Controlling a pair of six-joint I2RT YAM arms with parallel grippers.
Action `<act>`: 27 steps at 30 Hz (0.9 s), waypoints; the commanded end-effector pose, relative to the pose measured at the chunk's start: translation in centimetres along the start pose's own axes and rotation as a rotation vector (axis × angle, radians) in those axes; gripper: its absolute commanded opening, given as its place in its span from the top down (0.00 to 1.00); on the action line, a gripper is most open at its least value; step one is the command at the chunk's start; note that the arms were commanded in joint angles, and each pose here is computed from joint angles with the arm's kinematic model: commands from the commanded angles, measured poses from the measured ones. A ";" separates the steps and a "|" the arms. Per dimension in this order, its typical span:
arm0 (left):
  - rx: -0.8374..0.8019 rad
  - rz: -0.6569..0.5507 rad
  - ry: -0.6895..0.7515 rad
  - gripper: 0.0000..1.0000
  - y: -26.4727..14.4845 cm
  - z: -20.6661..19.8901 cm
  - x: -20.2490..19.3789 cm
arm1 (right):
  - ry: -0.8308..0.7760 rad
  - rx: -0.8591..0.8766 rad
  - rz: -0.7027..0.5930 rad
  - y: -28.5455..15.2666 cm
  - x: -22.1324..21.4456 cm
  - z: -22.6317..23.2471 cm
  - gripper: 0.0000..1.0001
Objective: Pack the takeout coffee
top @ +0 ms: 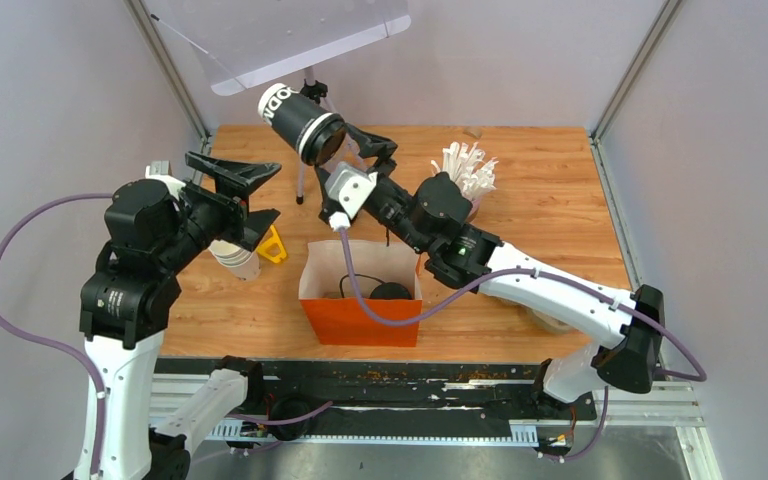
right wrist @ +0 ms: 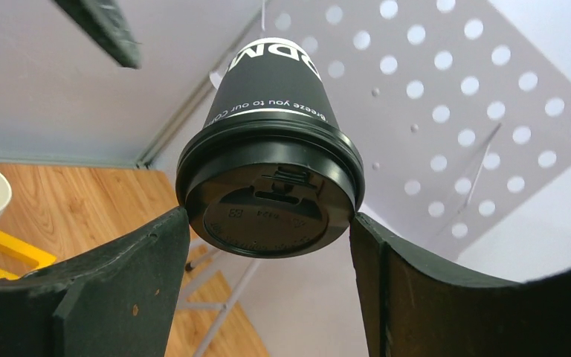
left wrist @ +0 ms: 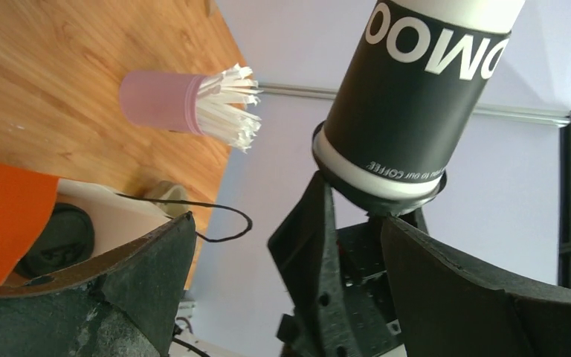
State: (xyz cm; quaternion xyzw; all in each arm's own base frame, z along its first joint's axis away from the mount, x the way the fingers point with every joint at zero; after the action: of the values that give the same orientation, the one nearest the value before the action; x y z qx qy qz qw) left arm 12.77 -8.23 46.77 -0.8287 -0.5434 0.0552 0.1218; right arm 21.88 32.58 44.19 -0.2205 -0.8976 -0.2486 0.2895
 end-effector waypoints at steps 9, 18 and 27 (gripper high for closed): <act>0.024 -0.027 0.264 0.00 0.1 1.3 0.4 | 0.153 -0.186 0.415 -6.6 0.5 -6.1 0.30; 0.167 -0.030 0.499 0.00 0.5 3.7 1.2 | 0.254 -0.243 0.674 -12.5 0.5 -7.4 0.30; 0.271 0.003 0.654 0.00 0.0 5.6 1.6 | 0.460 -0.258 1.052 -17.4 0.5 -6.2 0.29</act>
State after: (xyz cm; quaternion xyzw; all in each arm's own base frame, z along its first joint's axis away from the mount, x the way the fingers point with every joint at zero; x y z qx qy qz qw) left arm 12.74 -6.60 41.66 -0.7919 -0.4821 -0.1016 0.3608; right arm 16.51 17.67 45.29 -0.5373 -0.6410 -0.2442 0.4906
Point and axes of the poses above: each gripper's point midway between its finger pads, its own y axis out along the fingers, its own z axis along the line the jaws close on, x = y × z, the point moved 10 cm from there along -y, back along the fingers, and after that the axes turned 2 degrees about -y, right-handed, at the moved point
